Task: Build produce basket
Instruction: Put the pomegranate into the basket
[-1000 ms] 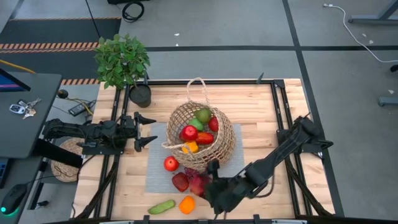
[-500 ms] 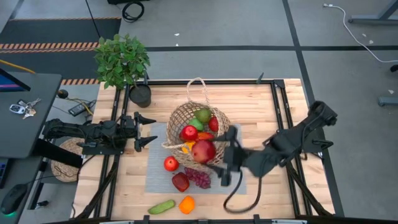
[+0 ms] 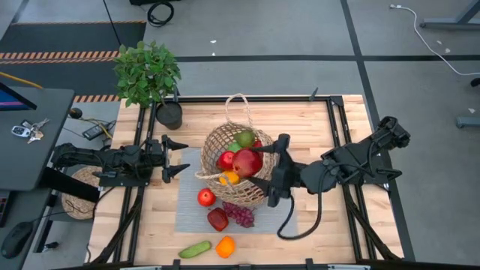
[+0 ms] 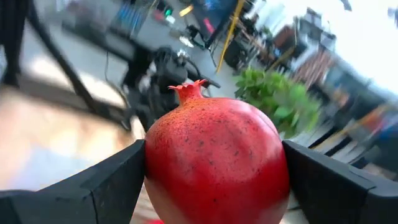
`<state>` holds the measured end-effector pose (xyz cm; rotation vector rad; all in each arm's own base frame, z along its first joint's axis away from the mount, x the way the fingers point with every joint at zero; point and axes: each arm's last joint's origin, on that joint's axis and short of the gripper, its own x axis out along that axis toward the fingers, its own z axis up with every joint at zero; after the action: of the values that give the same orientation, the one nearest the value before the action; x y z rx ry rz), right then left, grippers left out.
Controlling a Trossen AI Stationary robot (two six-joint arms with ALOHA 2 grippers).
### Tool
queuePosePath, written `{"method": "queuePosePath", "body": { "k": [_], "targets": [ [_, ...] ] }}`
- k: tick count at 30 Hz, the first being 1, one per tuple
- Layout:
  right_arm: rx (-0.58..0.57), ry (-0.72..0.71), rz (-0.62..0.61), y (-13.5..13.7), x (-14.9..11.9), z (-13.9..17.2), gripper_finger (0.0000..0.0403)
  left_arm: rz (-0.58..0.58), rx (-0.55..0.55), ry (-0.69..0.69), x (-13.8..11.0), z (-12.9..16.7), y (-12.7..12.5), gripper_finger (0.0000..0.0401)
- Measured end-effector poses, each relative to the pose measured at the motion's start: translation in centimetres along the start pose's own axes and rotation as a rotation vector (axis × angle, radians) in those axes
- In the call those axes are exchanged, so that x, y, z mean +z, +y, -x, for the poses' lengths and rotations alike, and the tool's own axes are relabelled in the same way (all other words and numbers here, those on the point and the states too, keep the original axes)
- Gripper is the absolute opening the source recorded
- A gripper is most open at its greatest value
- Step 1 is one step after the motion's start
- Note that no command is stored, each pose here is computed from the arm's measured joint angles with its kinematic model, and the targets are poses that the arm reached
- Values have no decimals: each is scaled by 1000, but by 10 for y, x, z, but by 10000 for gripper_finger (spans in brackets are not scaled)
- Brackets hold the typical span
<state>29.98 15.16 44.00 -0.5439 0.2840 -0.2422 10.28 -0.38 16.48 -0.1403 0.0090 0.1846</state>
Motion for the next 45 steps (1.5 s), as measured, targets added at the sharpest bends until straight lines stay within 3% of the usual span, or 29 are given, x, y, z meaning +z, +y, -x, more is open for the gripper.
{"method": "queuePosePath", "body": {
  "k": [5,12,21,35,45],
  "targets": [
    [12,17,428,1,-2,0,362,0,0,0,0,0,0,392],
    [28,29,811,2,-5,0,362,0,0,0,0,0,0,392],
    [35,53,918,2,-8,0,362,0,0,0,0,0,0,392],
    [-8,157,1261,0,-12,0,362,0,0,0,0,0,0,392],
    [-8,156,1275,0,-11,0,362,0,0,0,0,0,0,392]
  ]
}}
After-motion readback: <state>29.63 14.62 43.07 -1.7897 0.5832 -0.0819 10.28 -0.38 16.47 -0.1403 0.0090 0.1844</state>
